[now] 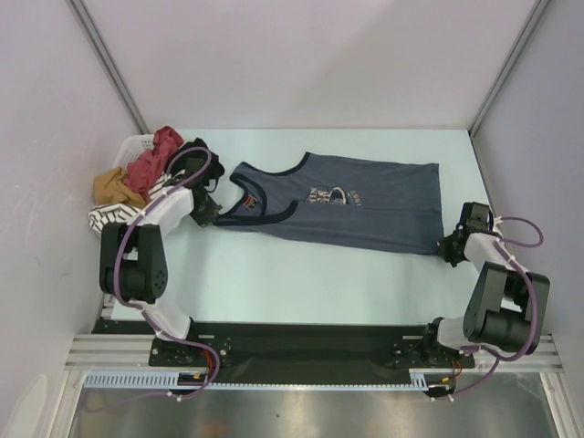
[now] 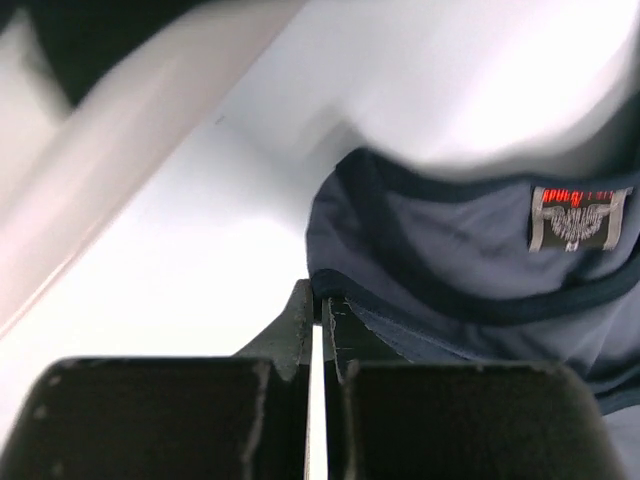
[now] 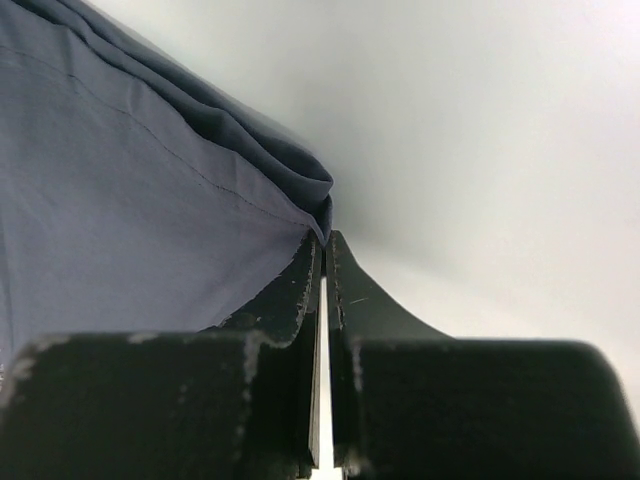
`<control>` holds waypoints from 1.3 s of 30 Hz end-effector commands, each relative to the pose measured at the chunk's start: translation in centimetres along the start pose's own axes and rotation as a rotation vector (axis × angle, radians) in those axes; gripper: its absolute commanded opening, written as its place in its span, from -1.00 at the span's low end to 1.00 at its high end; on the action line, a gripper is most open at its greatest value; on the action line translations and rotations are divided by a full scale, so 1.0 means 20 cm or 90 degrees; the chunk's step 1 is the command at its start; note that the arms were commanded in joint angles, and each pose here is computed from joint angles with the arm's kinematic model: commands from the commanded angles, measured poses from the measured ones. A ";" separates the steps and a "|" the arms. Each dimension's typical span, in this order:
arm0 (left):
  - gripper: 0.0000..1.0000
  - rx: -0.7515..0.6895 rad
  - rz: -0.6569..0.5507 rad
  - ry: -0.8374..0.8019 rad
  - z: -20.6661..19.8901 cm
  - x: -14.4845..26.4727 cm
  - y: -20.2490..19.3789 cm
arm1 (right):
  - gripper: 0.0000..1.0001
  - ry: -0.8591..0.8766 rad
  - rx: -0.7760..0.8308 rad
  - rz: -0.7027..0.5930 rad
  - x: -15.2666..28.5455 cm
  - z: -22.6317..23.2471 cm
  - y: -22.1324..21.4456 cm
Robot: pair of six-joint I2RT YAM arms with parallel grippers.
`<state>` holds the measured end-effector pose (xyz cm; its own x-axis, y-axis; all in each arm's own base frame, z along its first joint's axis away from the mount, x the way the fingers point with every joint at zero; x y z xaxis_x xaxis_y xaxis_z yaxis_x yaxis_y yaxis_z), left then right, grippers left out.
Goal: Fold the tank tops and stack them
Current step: Fold the tank top
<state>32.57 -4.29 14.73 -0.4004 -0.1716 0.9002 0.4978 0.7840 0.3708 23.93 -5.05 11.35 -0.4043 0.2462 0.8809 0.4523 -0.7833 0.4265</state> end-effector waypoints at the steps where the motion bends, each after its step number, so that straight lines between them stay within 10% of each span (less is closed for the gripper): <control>1: -0.99 0.007 -0.057 0.008 0.09 0.11 0.05 | -1.00 -0.037 0.006 -0.005 0.06 -0.08 -0.04; 13: -0.95 0.023 -0.074 -0.002 0.29 0.25 -0.05 | -0.99 -0.094 -0.037 0.005 0.20 -0.22 -0.13; 22: -0.69 -0.004 -0.057 -0.016 0.29 0.15 -0.09 | -0.39 -0.056 -0.097 -0.015 0.24 -0.29 -0.26; 26: 0.30 -0.012 -0.057 -0.008 0.29 0.11 -0.09 | -0.11 -0.043 -0.096 -0.056 0.27 -0.29 -0.23; 29: 0.60 -0.005 -0.092 -0.010 0.29 0.17 -0.06 | -0.10 -0.051 -0.082 -0.080 0.30 -0.28 -0.18; 39: 0.86 -0.045 -0.178 -0.050 0.17 0.43 0.05 | 0.16 -0.041 -0.048 -0.140 0.38 -0.18 0.01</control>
<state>26.77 -2.46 18.68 -0.4955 -0.3090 0.8118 0.4318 0.7233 0.5389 16.85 -4.57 15.33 -0.3782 0.4002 0.8347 0.3238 -0.7876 0.5243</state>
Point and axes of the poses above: each gripper's point midway between its finger pads, its own x axis back along the fingers, its own z axis along the line the jaws close on, y = z × x, the point moved 10 cm from there along x, back along the fingers, and after that the axes turned 11 degrees about x, right-handed, at the moved point
